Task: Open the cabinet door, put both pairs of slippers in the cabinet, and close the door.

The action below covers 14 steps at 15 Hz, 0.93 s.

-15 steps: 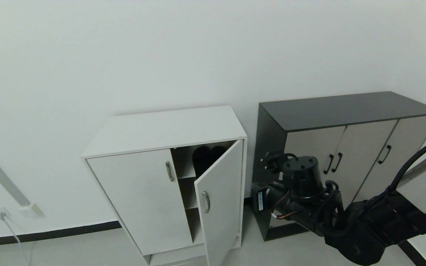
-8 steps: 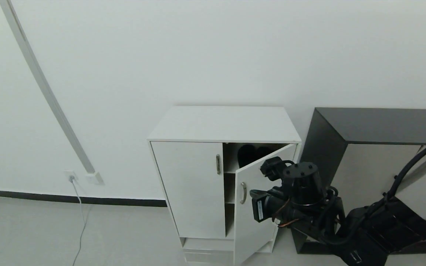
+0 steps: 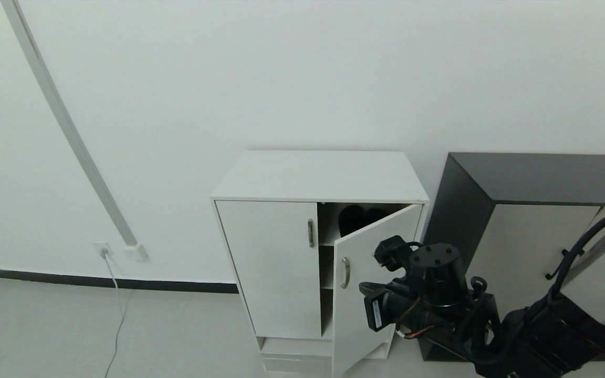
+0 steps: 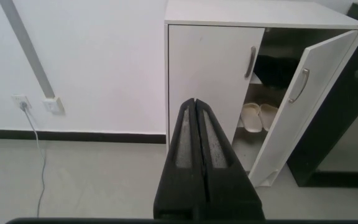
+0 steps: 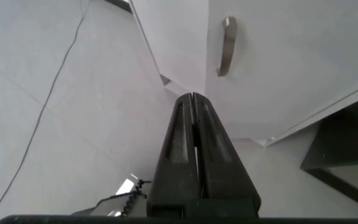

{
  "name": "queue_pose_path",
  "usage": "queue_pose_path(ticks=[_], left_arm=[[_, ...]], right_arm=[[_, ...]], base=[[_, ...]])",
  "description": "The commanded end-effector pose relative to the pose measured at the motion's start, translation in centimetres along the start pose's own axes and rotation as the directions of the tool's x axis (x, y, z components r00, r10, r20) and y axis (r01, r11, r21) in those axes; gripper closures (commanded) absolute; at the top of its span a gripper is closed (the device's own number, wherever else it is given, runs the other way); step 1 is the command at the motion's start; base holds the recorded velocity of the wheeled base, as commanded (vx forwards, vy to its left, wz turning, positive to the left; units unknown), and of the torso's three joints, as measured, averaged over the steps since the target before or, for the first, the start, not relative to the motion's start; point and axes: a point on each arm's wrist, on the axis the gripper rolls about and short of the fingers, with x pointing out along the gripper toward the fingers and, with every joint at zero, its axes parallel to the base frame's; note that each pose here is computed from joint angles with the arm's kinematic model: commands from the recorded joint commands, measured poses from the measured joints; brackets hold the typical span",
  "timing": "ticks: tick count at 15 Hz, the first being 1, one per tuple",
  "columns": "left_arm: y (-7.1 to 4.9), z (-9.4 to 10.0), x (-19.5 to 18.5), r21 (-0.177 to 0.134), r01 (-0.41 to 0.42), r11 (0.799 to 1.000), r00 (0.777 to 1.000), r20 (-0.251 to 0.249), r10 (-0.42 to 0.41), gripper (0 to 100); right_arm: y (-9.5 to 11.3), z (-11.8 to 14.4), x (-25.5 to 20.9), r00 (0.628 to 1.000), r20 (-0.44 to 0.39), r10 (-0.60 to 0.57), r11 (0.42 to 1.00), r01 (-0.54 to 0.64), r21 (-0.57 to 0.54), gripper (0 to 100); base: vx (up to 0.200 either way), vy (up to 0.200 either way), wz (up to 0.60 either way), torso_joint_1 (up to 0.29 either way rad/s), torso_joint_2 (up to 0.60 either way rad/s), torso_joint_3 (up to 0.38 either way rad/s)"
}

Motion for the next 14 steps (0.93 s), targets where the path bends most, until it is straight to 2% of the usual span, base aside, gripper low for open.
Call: queue_pose_path(ticks=[1, 7, 10, 14], left_arm=[[0.0, 0.0, 0.0, 0.001, 0.0, 1.0, 1.0, -0.002, 0.0, 100], [0.0, 0.0, 0.0, 0.001, 0.001, 1.0, 1.0, -0.002, -0.001, 100], [0.0, 0.0, 0.0, -0.001, 0.0, 1.0, 1.0, 0.0, 0.0, 100], [0.0, 0.0, 0.0, -0.002, 0.0, 1.0, 1.0, 0.0, 0.0, 100]], right_arm=[[-0.2, -1.0, -0.2, 0.999, -0.035, -0.001, 1.0, 0.001, -0.017, 100], [-0.3, -2.2, -0.4, 0.998, -0.066, 0.02, 0.999, -0.023, -0.041, 100], [-0.2, -2.4, -0.1, 0.998, -0.067, 0.023, 0.999, -0.026, -0.043, 100], [-0.1, -2.4, 1.0, 0.999, -0.021, 0.027, 0.999, -0.028, -0.035, 100]], base=[[0.0, 0.0, 0.0, 0.0, 0.0, 0.0], [0.2, 0.0, 0.0, 0.0, 0.0, 0.0], [0.0, 0.0, 0.0, 0.0, 0.0, 0.0], [0.0, 0.0, 0.0, 0.0, 0.0, 0.0]])
